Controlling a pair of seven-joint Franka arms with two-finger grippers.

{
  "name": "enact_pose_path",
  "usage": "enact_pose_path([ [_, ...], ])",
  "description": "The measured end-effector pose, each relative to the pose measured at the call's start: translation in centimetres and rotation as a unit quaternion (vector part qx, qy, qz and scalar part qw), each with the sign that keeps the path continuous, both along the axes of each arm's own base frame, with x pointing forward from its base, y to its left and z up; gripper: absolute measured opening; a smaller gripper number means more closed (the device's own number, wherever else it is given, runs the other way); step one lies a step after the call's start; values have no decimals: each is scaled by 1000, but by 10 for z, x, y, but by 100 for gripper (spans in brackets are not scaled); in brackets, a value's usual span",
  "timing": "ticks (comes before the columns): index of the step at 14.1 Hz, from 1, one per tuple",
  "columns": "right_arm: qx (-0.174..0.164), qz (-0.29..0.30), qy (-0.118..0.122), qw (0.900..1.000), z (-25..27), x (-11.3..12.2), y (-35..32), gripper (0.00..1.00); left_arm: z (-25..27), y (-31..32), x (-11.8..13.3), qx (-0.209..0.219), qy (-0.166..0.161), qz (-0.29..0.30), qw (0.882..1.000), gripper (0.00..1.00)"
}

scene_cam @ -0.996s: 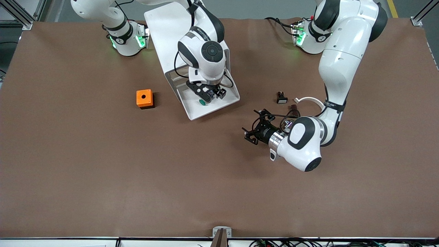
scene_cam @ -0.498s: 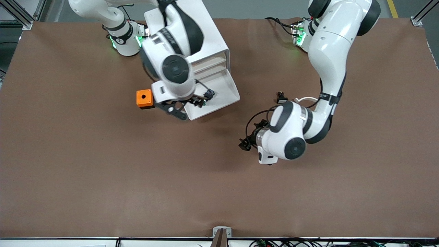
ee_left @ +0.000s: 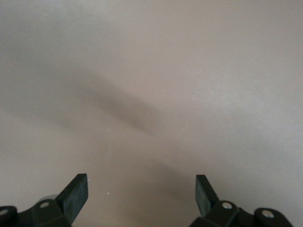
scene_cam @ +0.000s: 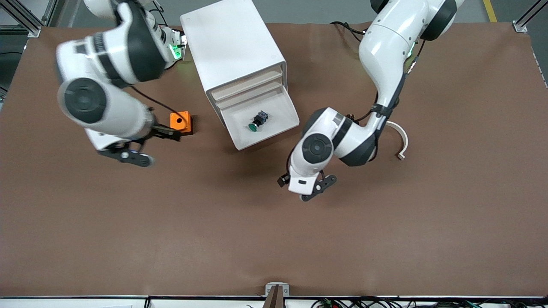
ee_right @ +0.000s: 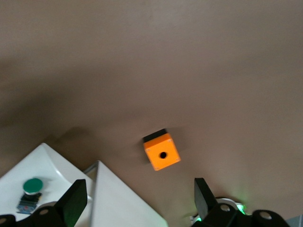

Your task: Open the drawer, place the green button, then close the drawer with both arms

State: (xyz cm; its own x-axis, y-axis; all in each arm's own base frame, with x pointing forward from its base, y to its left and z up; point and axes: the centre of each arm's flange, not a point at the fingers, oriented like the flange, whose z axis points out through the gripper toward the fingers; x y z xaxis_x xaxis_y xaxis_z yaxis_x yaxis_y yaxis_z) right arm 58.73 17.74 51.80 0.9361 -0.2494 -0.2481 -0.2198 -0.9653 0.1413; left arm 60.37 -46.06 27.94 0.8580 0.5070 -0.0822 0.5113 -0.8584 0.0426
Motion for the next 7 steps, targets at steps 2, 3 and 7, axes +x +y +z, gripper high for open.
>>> enact_pose_path([
  [2,11,14,6,1000,19,1,-50,100,0,-20,-13,12,-31,-30,999,100],
  [3,14,21,14,1000,24,0,-74,100,0,-30,-20,16,-41,-43,998,100],
  [7,26,64,36,997,25,3,-182,100,0,-48,-32,10,-62,-48,997,100],
])
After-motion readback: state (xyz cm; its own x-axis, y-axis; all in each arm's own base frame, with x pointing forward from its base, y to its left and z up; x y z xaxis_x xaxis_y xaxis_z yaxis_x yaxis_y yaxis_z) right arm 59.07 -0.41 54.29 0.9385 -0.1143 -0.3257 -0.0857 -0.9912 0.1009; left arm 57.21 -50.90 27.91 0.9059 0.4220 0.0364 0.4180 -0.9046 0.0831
